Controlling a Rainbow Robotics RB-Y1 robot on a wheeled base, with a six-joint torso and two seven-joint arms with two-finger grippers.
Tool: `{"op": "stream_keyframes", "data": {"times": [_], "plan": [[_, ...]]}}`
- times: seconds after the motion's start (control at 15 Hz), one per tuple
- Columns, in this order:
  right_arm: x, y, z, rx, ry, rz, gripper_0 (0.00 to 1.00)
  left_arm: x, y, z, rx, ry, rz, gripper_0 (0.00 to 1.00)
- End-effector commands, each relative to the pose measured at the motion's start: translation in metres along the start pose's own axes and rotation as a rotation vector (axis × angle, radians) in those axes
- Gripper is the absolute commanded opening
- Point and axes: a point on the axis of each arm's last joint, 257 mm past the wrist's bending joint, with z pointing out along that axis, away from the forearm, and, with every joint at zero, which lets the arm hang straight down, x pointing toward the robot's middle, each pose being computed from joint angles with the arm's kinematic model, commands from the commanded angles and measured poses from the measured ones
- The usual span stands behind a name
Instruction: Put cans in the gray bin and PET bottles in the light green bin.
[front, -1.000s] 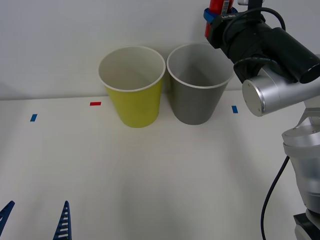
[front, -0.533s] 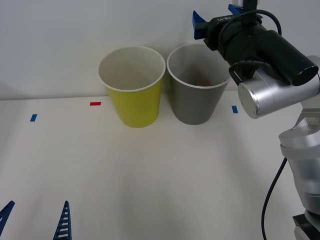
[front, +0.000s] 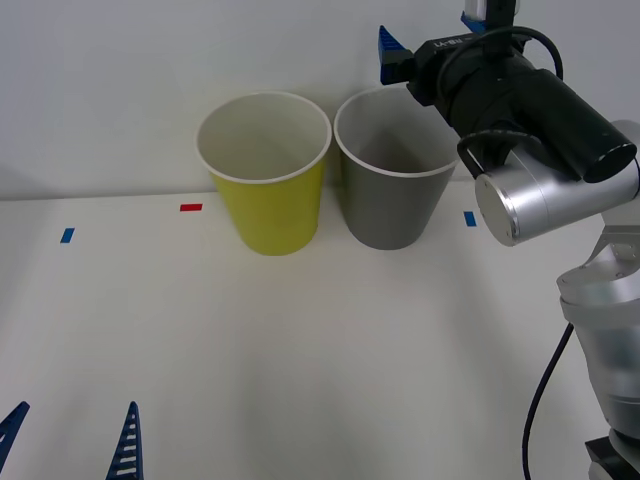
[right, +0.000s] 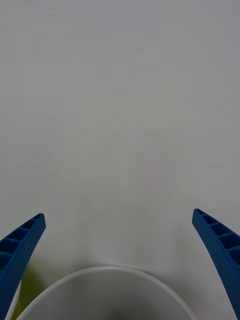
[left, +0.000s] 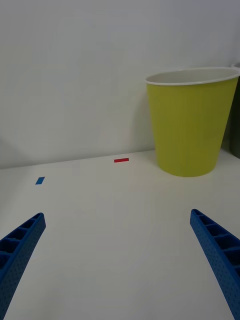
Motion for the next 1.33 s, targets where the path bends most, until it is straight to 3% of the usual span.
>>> {"op": "stream_keyframes", "data": {"times": [0.07, 0.33, 0.73, 1.33], "plan": [[0.004, -0.009, -0.022, 0.038, -0.014, 0.005, 1.00, 0.000, 0.000, 0.000, 0.000, 0.000, 0.000, 1.00], [0.018, -0.040, -0.057, 0.109, -0.013, 0.042, 1.00, 0.000, 0.000, 0.000, 0.000, 0.000, 0.000, 1.00], [0.048, -0.067, -0.118, 0.171, -0.018, 0.066, 1.00, 0.000, 0.000, 0.000, 0.000, 0.000, 0.000, 1.00], [0.101, -0.098, -0.193, 0.234, -0.026, 0.011, 1.00, 0.000, 0.000, 0.000, 0.000, 0.000, 0.000, 1.00]]}}
